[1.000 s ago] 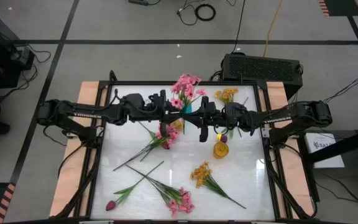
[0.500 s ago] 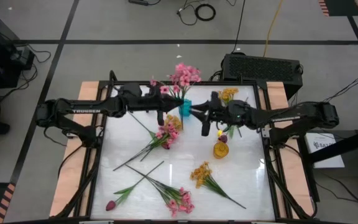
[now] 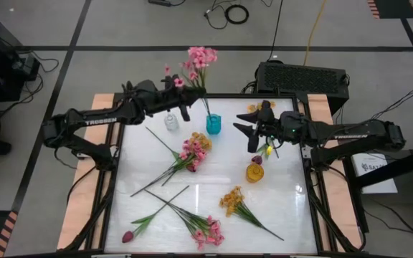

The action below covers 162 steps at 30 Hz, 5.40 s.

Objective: Sort flowers into vase by color
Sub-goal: Put the top pink flowers into the blue vase

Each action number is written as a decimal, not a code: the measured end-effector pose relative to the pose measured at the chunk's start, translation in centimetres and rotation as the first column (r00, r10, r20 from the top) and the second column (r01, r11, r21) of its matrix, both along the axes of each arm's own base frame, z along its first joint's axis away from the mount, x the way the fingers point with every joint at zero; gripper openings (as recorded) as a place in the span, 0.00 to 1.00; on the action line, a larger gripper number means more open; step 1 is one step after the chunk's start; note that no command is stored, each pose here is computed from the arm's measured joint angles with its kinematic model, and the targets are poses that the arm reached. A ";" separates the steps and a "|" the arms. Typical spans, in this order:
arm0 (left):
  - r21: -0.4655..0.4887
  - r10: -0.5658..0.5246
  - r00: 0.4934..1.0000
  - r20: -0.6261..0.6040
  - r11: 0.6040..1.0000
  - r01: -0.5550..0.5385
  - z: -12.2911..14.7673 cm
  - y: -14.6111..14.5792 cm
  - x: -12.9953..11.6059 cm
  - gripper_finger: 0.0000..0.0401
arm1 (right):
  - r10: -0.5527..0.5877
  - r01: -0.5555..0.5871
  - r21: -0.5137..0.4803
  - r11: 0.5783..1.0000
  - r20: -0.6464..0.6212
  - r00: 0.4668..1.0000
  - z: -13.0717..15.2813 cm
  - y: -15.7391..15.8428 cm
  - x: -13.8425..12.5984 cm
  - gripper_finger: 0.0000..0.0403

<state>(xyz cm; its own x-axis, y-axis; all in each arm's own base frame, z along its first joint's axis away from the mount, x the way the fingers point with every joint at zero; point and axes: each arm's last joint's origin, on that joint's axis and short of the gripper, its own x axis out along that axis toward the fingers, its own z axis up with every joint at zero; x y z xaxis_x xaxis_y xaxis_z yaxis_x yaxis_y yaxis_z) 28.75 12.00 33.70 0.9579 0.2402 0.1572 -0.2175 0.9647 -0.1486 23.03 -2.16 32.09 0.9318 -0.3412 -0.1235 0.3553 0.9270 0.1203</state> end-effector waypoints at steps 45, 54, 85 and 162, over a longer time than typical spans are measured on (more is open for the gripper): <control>-0.083 0.102 0.949 -0.298 0.988 -0.132 -6.2 3.1 1.9 0.55 | 0.004 -0.005 -0.027 1.000 -0.018 1.000 -0.1 0.0 0.0 0.37; -0.114 0.063 0.928 -0.368 0.987 -0.112 -7.0 2.9 1.9 0.63 | 0.005 -0.005 -0.026 1.000 -0.022 1.000 -0.1 0.0 0.0 0.37; -0.078 0.058 0.808 -0.587 0.989 -0.128 -3.1 -0.1 -5.1 0.54 | -0.002 0.009 0.062 0.998 -0.108 0.994 -1.2 0.0 -0.2 0.37; -0.367 -0.175 0.526 -0.832 0.885 -0.287 -11.7 -17.5 -10.3 0.06 | 0.005 -0.001 0.035 0.999 -0.115 0.993 -1.2 0.0 -0.2 0.37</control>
